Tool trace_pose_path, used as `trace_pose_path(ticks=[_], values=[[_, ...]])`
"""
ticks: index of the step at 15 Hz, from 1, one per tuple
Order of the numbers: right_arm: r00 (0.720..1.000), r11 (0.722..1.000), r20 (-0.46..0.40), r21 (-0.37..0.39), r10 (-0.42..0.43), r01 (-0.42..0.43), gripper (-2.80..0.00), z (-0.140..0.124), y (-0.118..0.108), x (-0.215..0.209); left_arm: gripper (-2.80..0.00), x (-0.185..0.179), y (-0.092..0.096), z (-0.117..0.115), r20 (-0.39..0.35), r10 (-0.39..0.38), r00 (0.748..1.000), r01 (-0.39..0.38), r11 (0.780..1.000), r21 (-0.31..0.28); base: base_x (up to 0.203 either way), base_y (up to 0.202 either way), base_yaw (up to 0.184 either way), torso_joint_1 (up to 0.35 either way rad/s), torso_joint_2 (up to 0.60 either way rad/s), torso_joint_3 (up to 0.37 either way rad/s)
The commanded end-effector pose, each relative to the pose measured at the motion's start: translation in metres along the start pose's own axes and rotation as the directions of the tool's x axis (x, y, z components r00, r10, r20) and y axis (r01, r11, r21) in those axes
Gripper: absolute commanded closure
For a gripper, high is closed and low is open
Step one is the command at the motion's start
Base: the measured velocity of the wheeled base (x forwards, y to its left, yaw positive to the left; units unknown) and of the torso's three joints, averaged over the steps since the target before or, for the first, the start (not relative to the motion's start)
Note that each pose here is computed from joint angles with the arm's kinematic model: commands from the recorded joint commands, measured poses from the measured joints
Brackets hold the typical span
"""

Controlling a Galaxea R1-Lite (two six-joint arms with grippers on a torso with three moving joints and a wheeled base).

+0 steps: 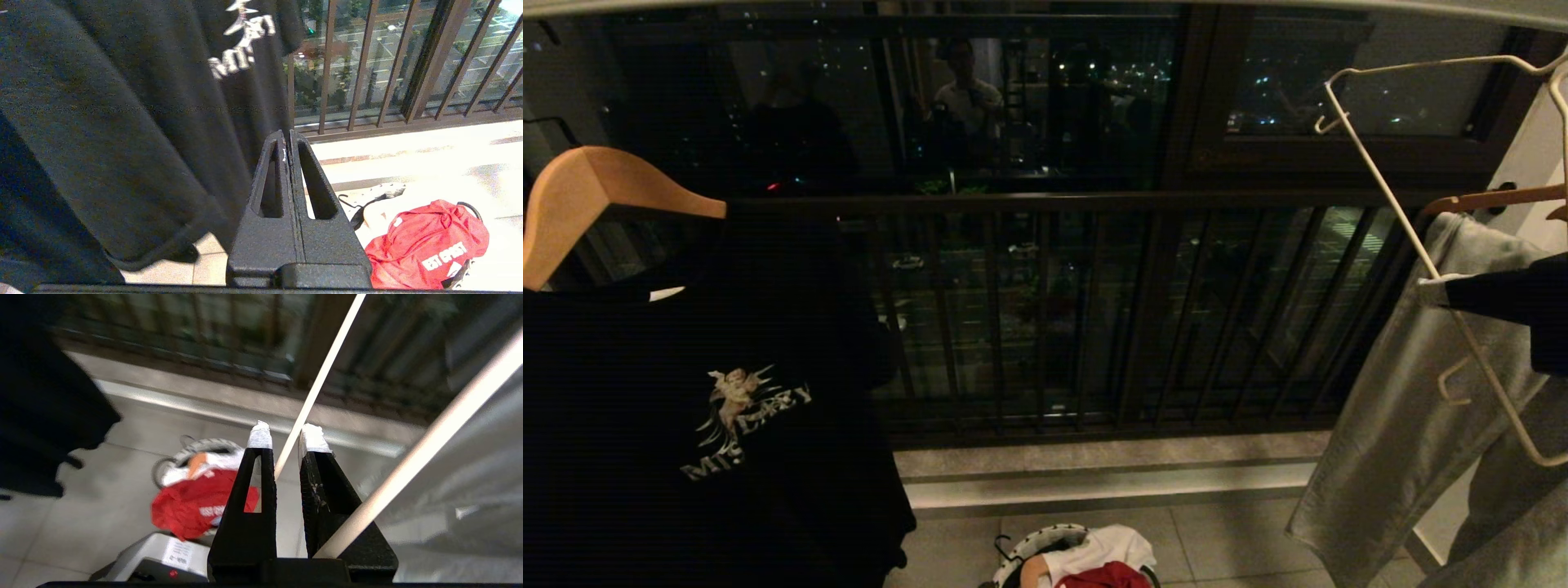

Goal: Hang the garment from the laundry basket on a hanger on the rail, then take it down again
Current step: Pick up the clothes rack on the clothesline, then pick up clothes from the basket

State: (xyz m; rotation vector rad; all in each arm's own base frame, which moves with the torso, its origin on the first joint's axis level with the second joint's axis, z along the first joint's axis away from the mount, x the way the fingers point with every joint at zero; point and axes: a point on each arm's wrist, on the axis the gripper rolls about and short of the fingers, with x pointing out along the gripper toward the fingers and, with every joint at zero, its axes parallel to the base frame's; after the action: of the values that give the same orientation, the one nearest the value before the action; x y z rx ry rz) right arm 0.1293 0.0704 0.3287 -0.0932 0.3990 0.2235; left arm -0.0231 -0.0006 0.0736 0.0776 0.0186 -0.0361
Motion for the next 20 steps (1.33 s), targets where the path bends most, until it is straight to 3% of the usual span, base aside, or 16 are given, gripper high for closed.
trace_pose_path(ticks=[1, 3, 5, 8, 11, 15, 20], values=[[0.999, 0.999, 0.032, -0.007, 0.043, -0.043, 0.00, -0.005, 0.000, -0.015, 0.00, 0.000, 0.000, 0.000, -0.001, 0.000, 1.000, 0.000, 1.000, 0.000, 0.000, 0.000, 0.000, 0.000, 0.00, 0.000], [0.989, 0.990, 0.042, -0.020, 0.141, -0.140, 0.00, -0.010, 0.000, -0.026, 0.00, 0.000, 0.000, 0.000, -0.001, 0.000, 1.000, 0.000, 1.000, 0.000, 0.000, 0.000, 0.000, 0.000, 0.00, 0.000], [0.962, 0.962, 0.033, -0.051, 0.271, -0.269, 0.00, -0.020, -0.001, -0.034, 0.00, 0.000, 0.000, 0.000, -0.001, 0.000, 1.000, 0.000, 1.000, 0.000, 0.000, 0.000, 0.000, 0.000, 0.00, 0.000], [0.915, 0.906, -0.026, -0.134, 0.402, -0.402, 0.00, -0.041, -0.001, -0.037, 0.00, 0.000, 0.000, 0.000, -0.001, 0.000, 1.000, 0.000, 1.000, 0.000, 0.000, 0.000, 0.000, 0.000, 0.00, 0.000], [0.845, 0.827, -0.105, -0.175, 0.524, -0.534, 0.00, -0.060, 0.003, -0.031, 0.00, 0.000, 0.000, 0.000, -0.001, -0.001, 1.000, 0.001, 1.000, 0.000, 0.000, 0.000, 0.000, 0.000, 0.00, 0.000], [0.759, 0.701, -0.215, -0.293, 0.614, -0.650, 0.00, -0.081, 0.009, -0.016, 0.00, 0.000, 0.000, 0.000, -0.001, 0.000, 1.000, 0.000, 1.000, 0.002, 0.000, 0.000, 0.000, 0.000, 0.00, 0.000], [0.722, 0.625, -0.214, -0.381, 0.657, -0.682, 0.00, -0.089, 0.022, 0.019, 0.00, 0.000, 0.000, 0.000, -0.001, 0.000, 1.000, 0.000, 1.000, 0.001, 0.000, 0.000, 0.000, 0.000, 0.00, 0.000]])
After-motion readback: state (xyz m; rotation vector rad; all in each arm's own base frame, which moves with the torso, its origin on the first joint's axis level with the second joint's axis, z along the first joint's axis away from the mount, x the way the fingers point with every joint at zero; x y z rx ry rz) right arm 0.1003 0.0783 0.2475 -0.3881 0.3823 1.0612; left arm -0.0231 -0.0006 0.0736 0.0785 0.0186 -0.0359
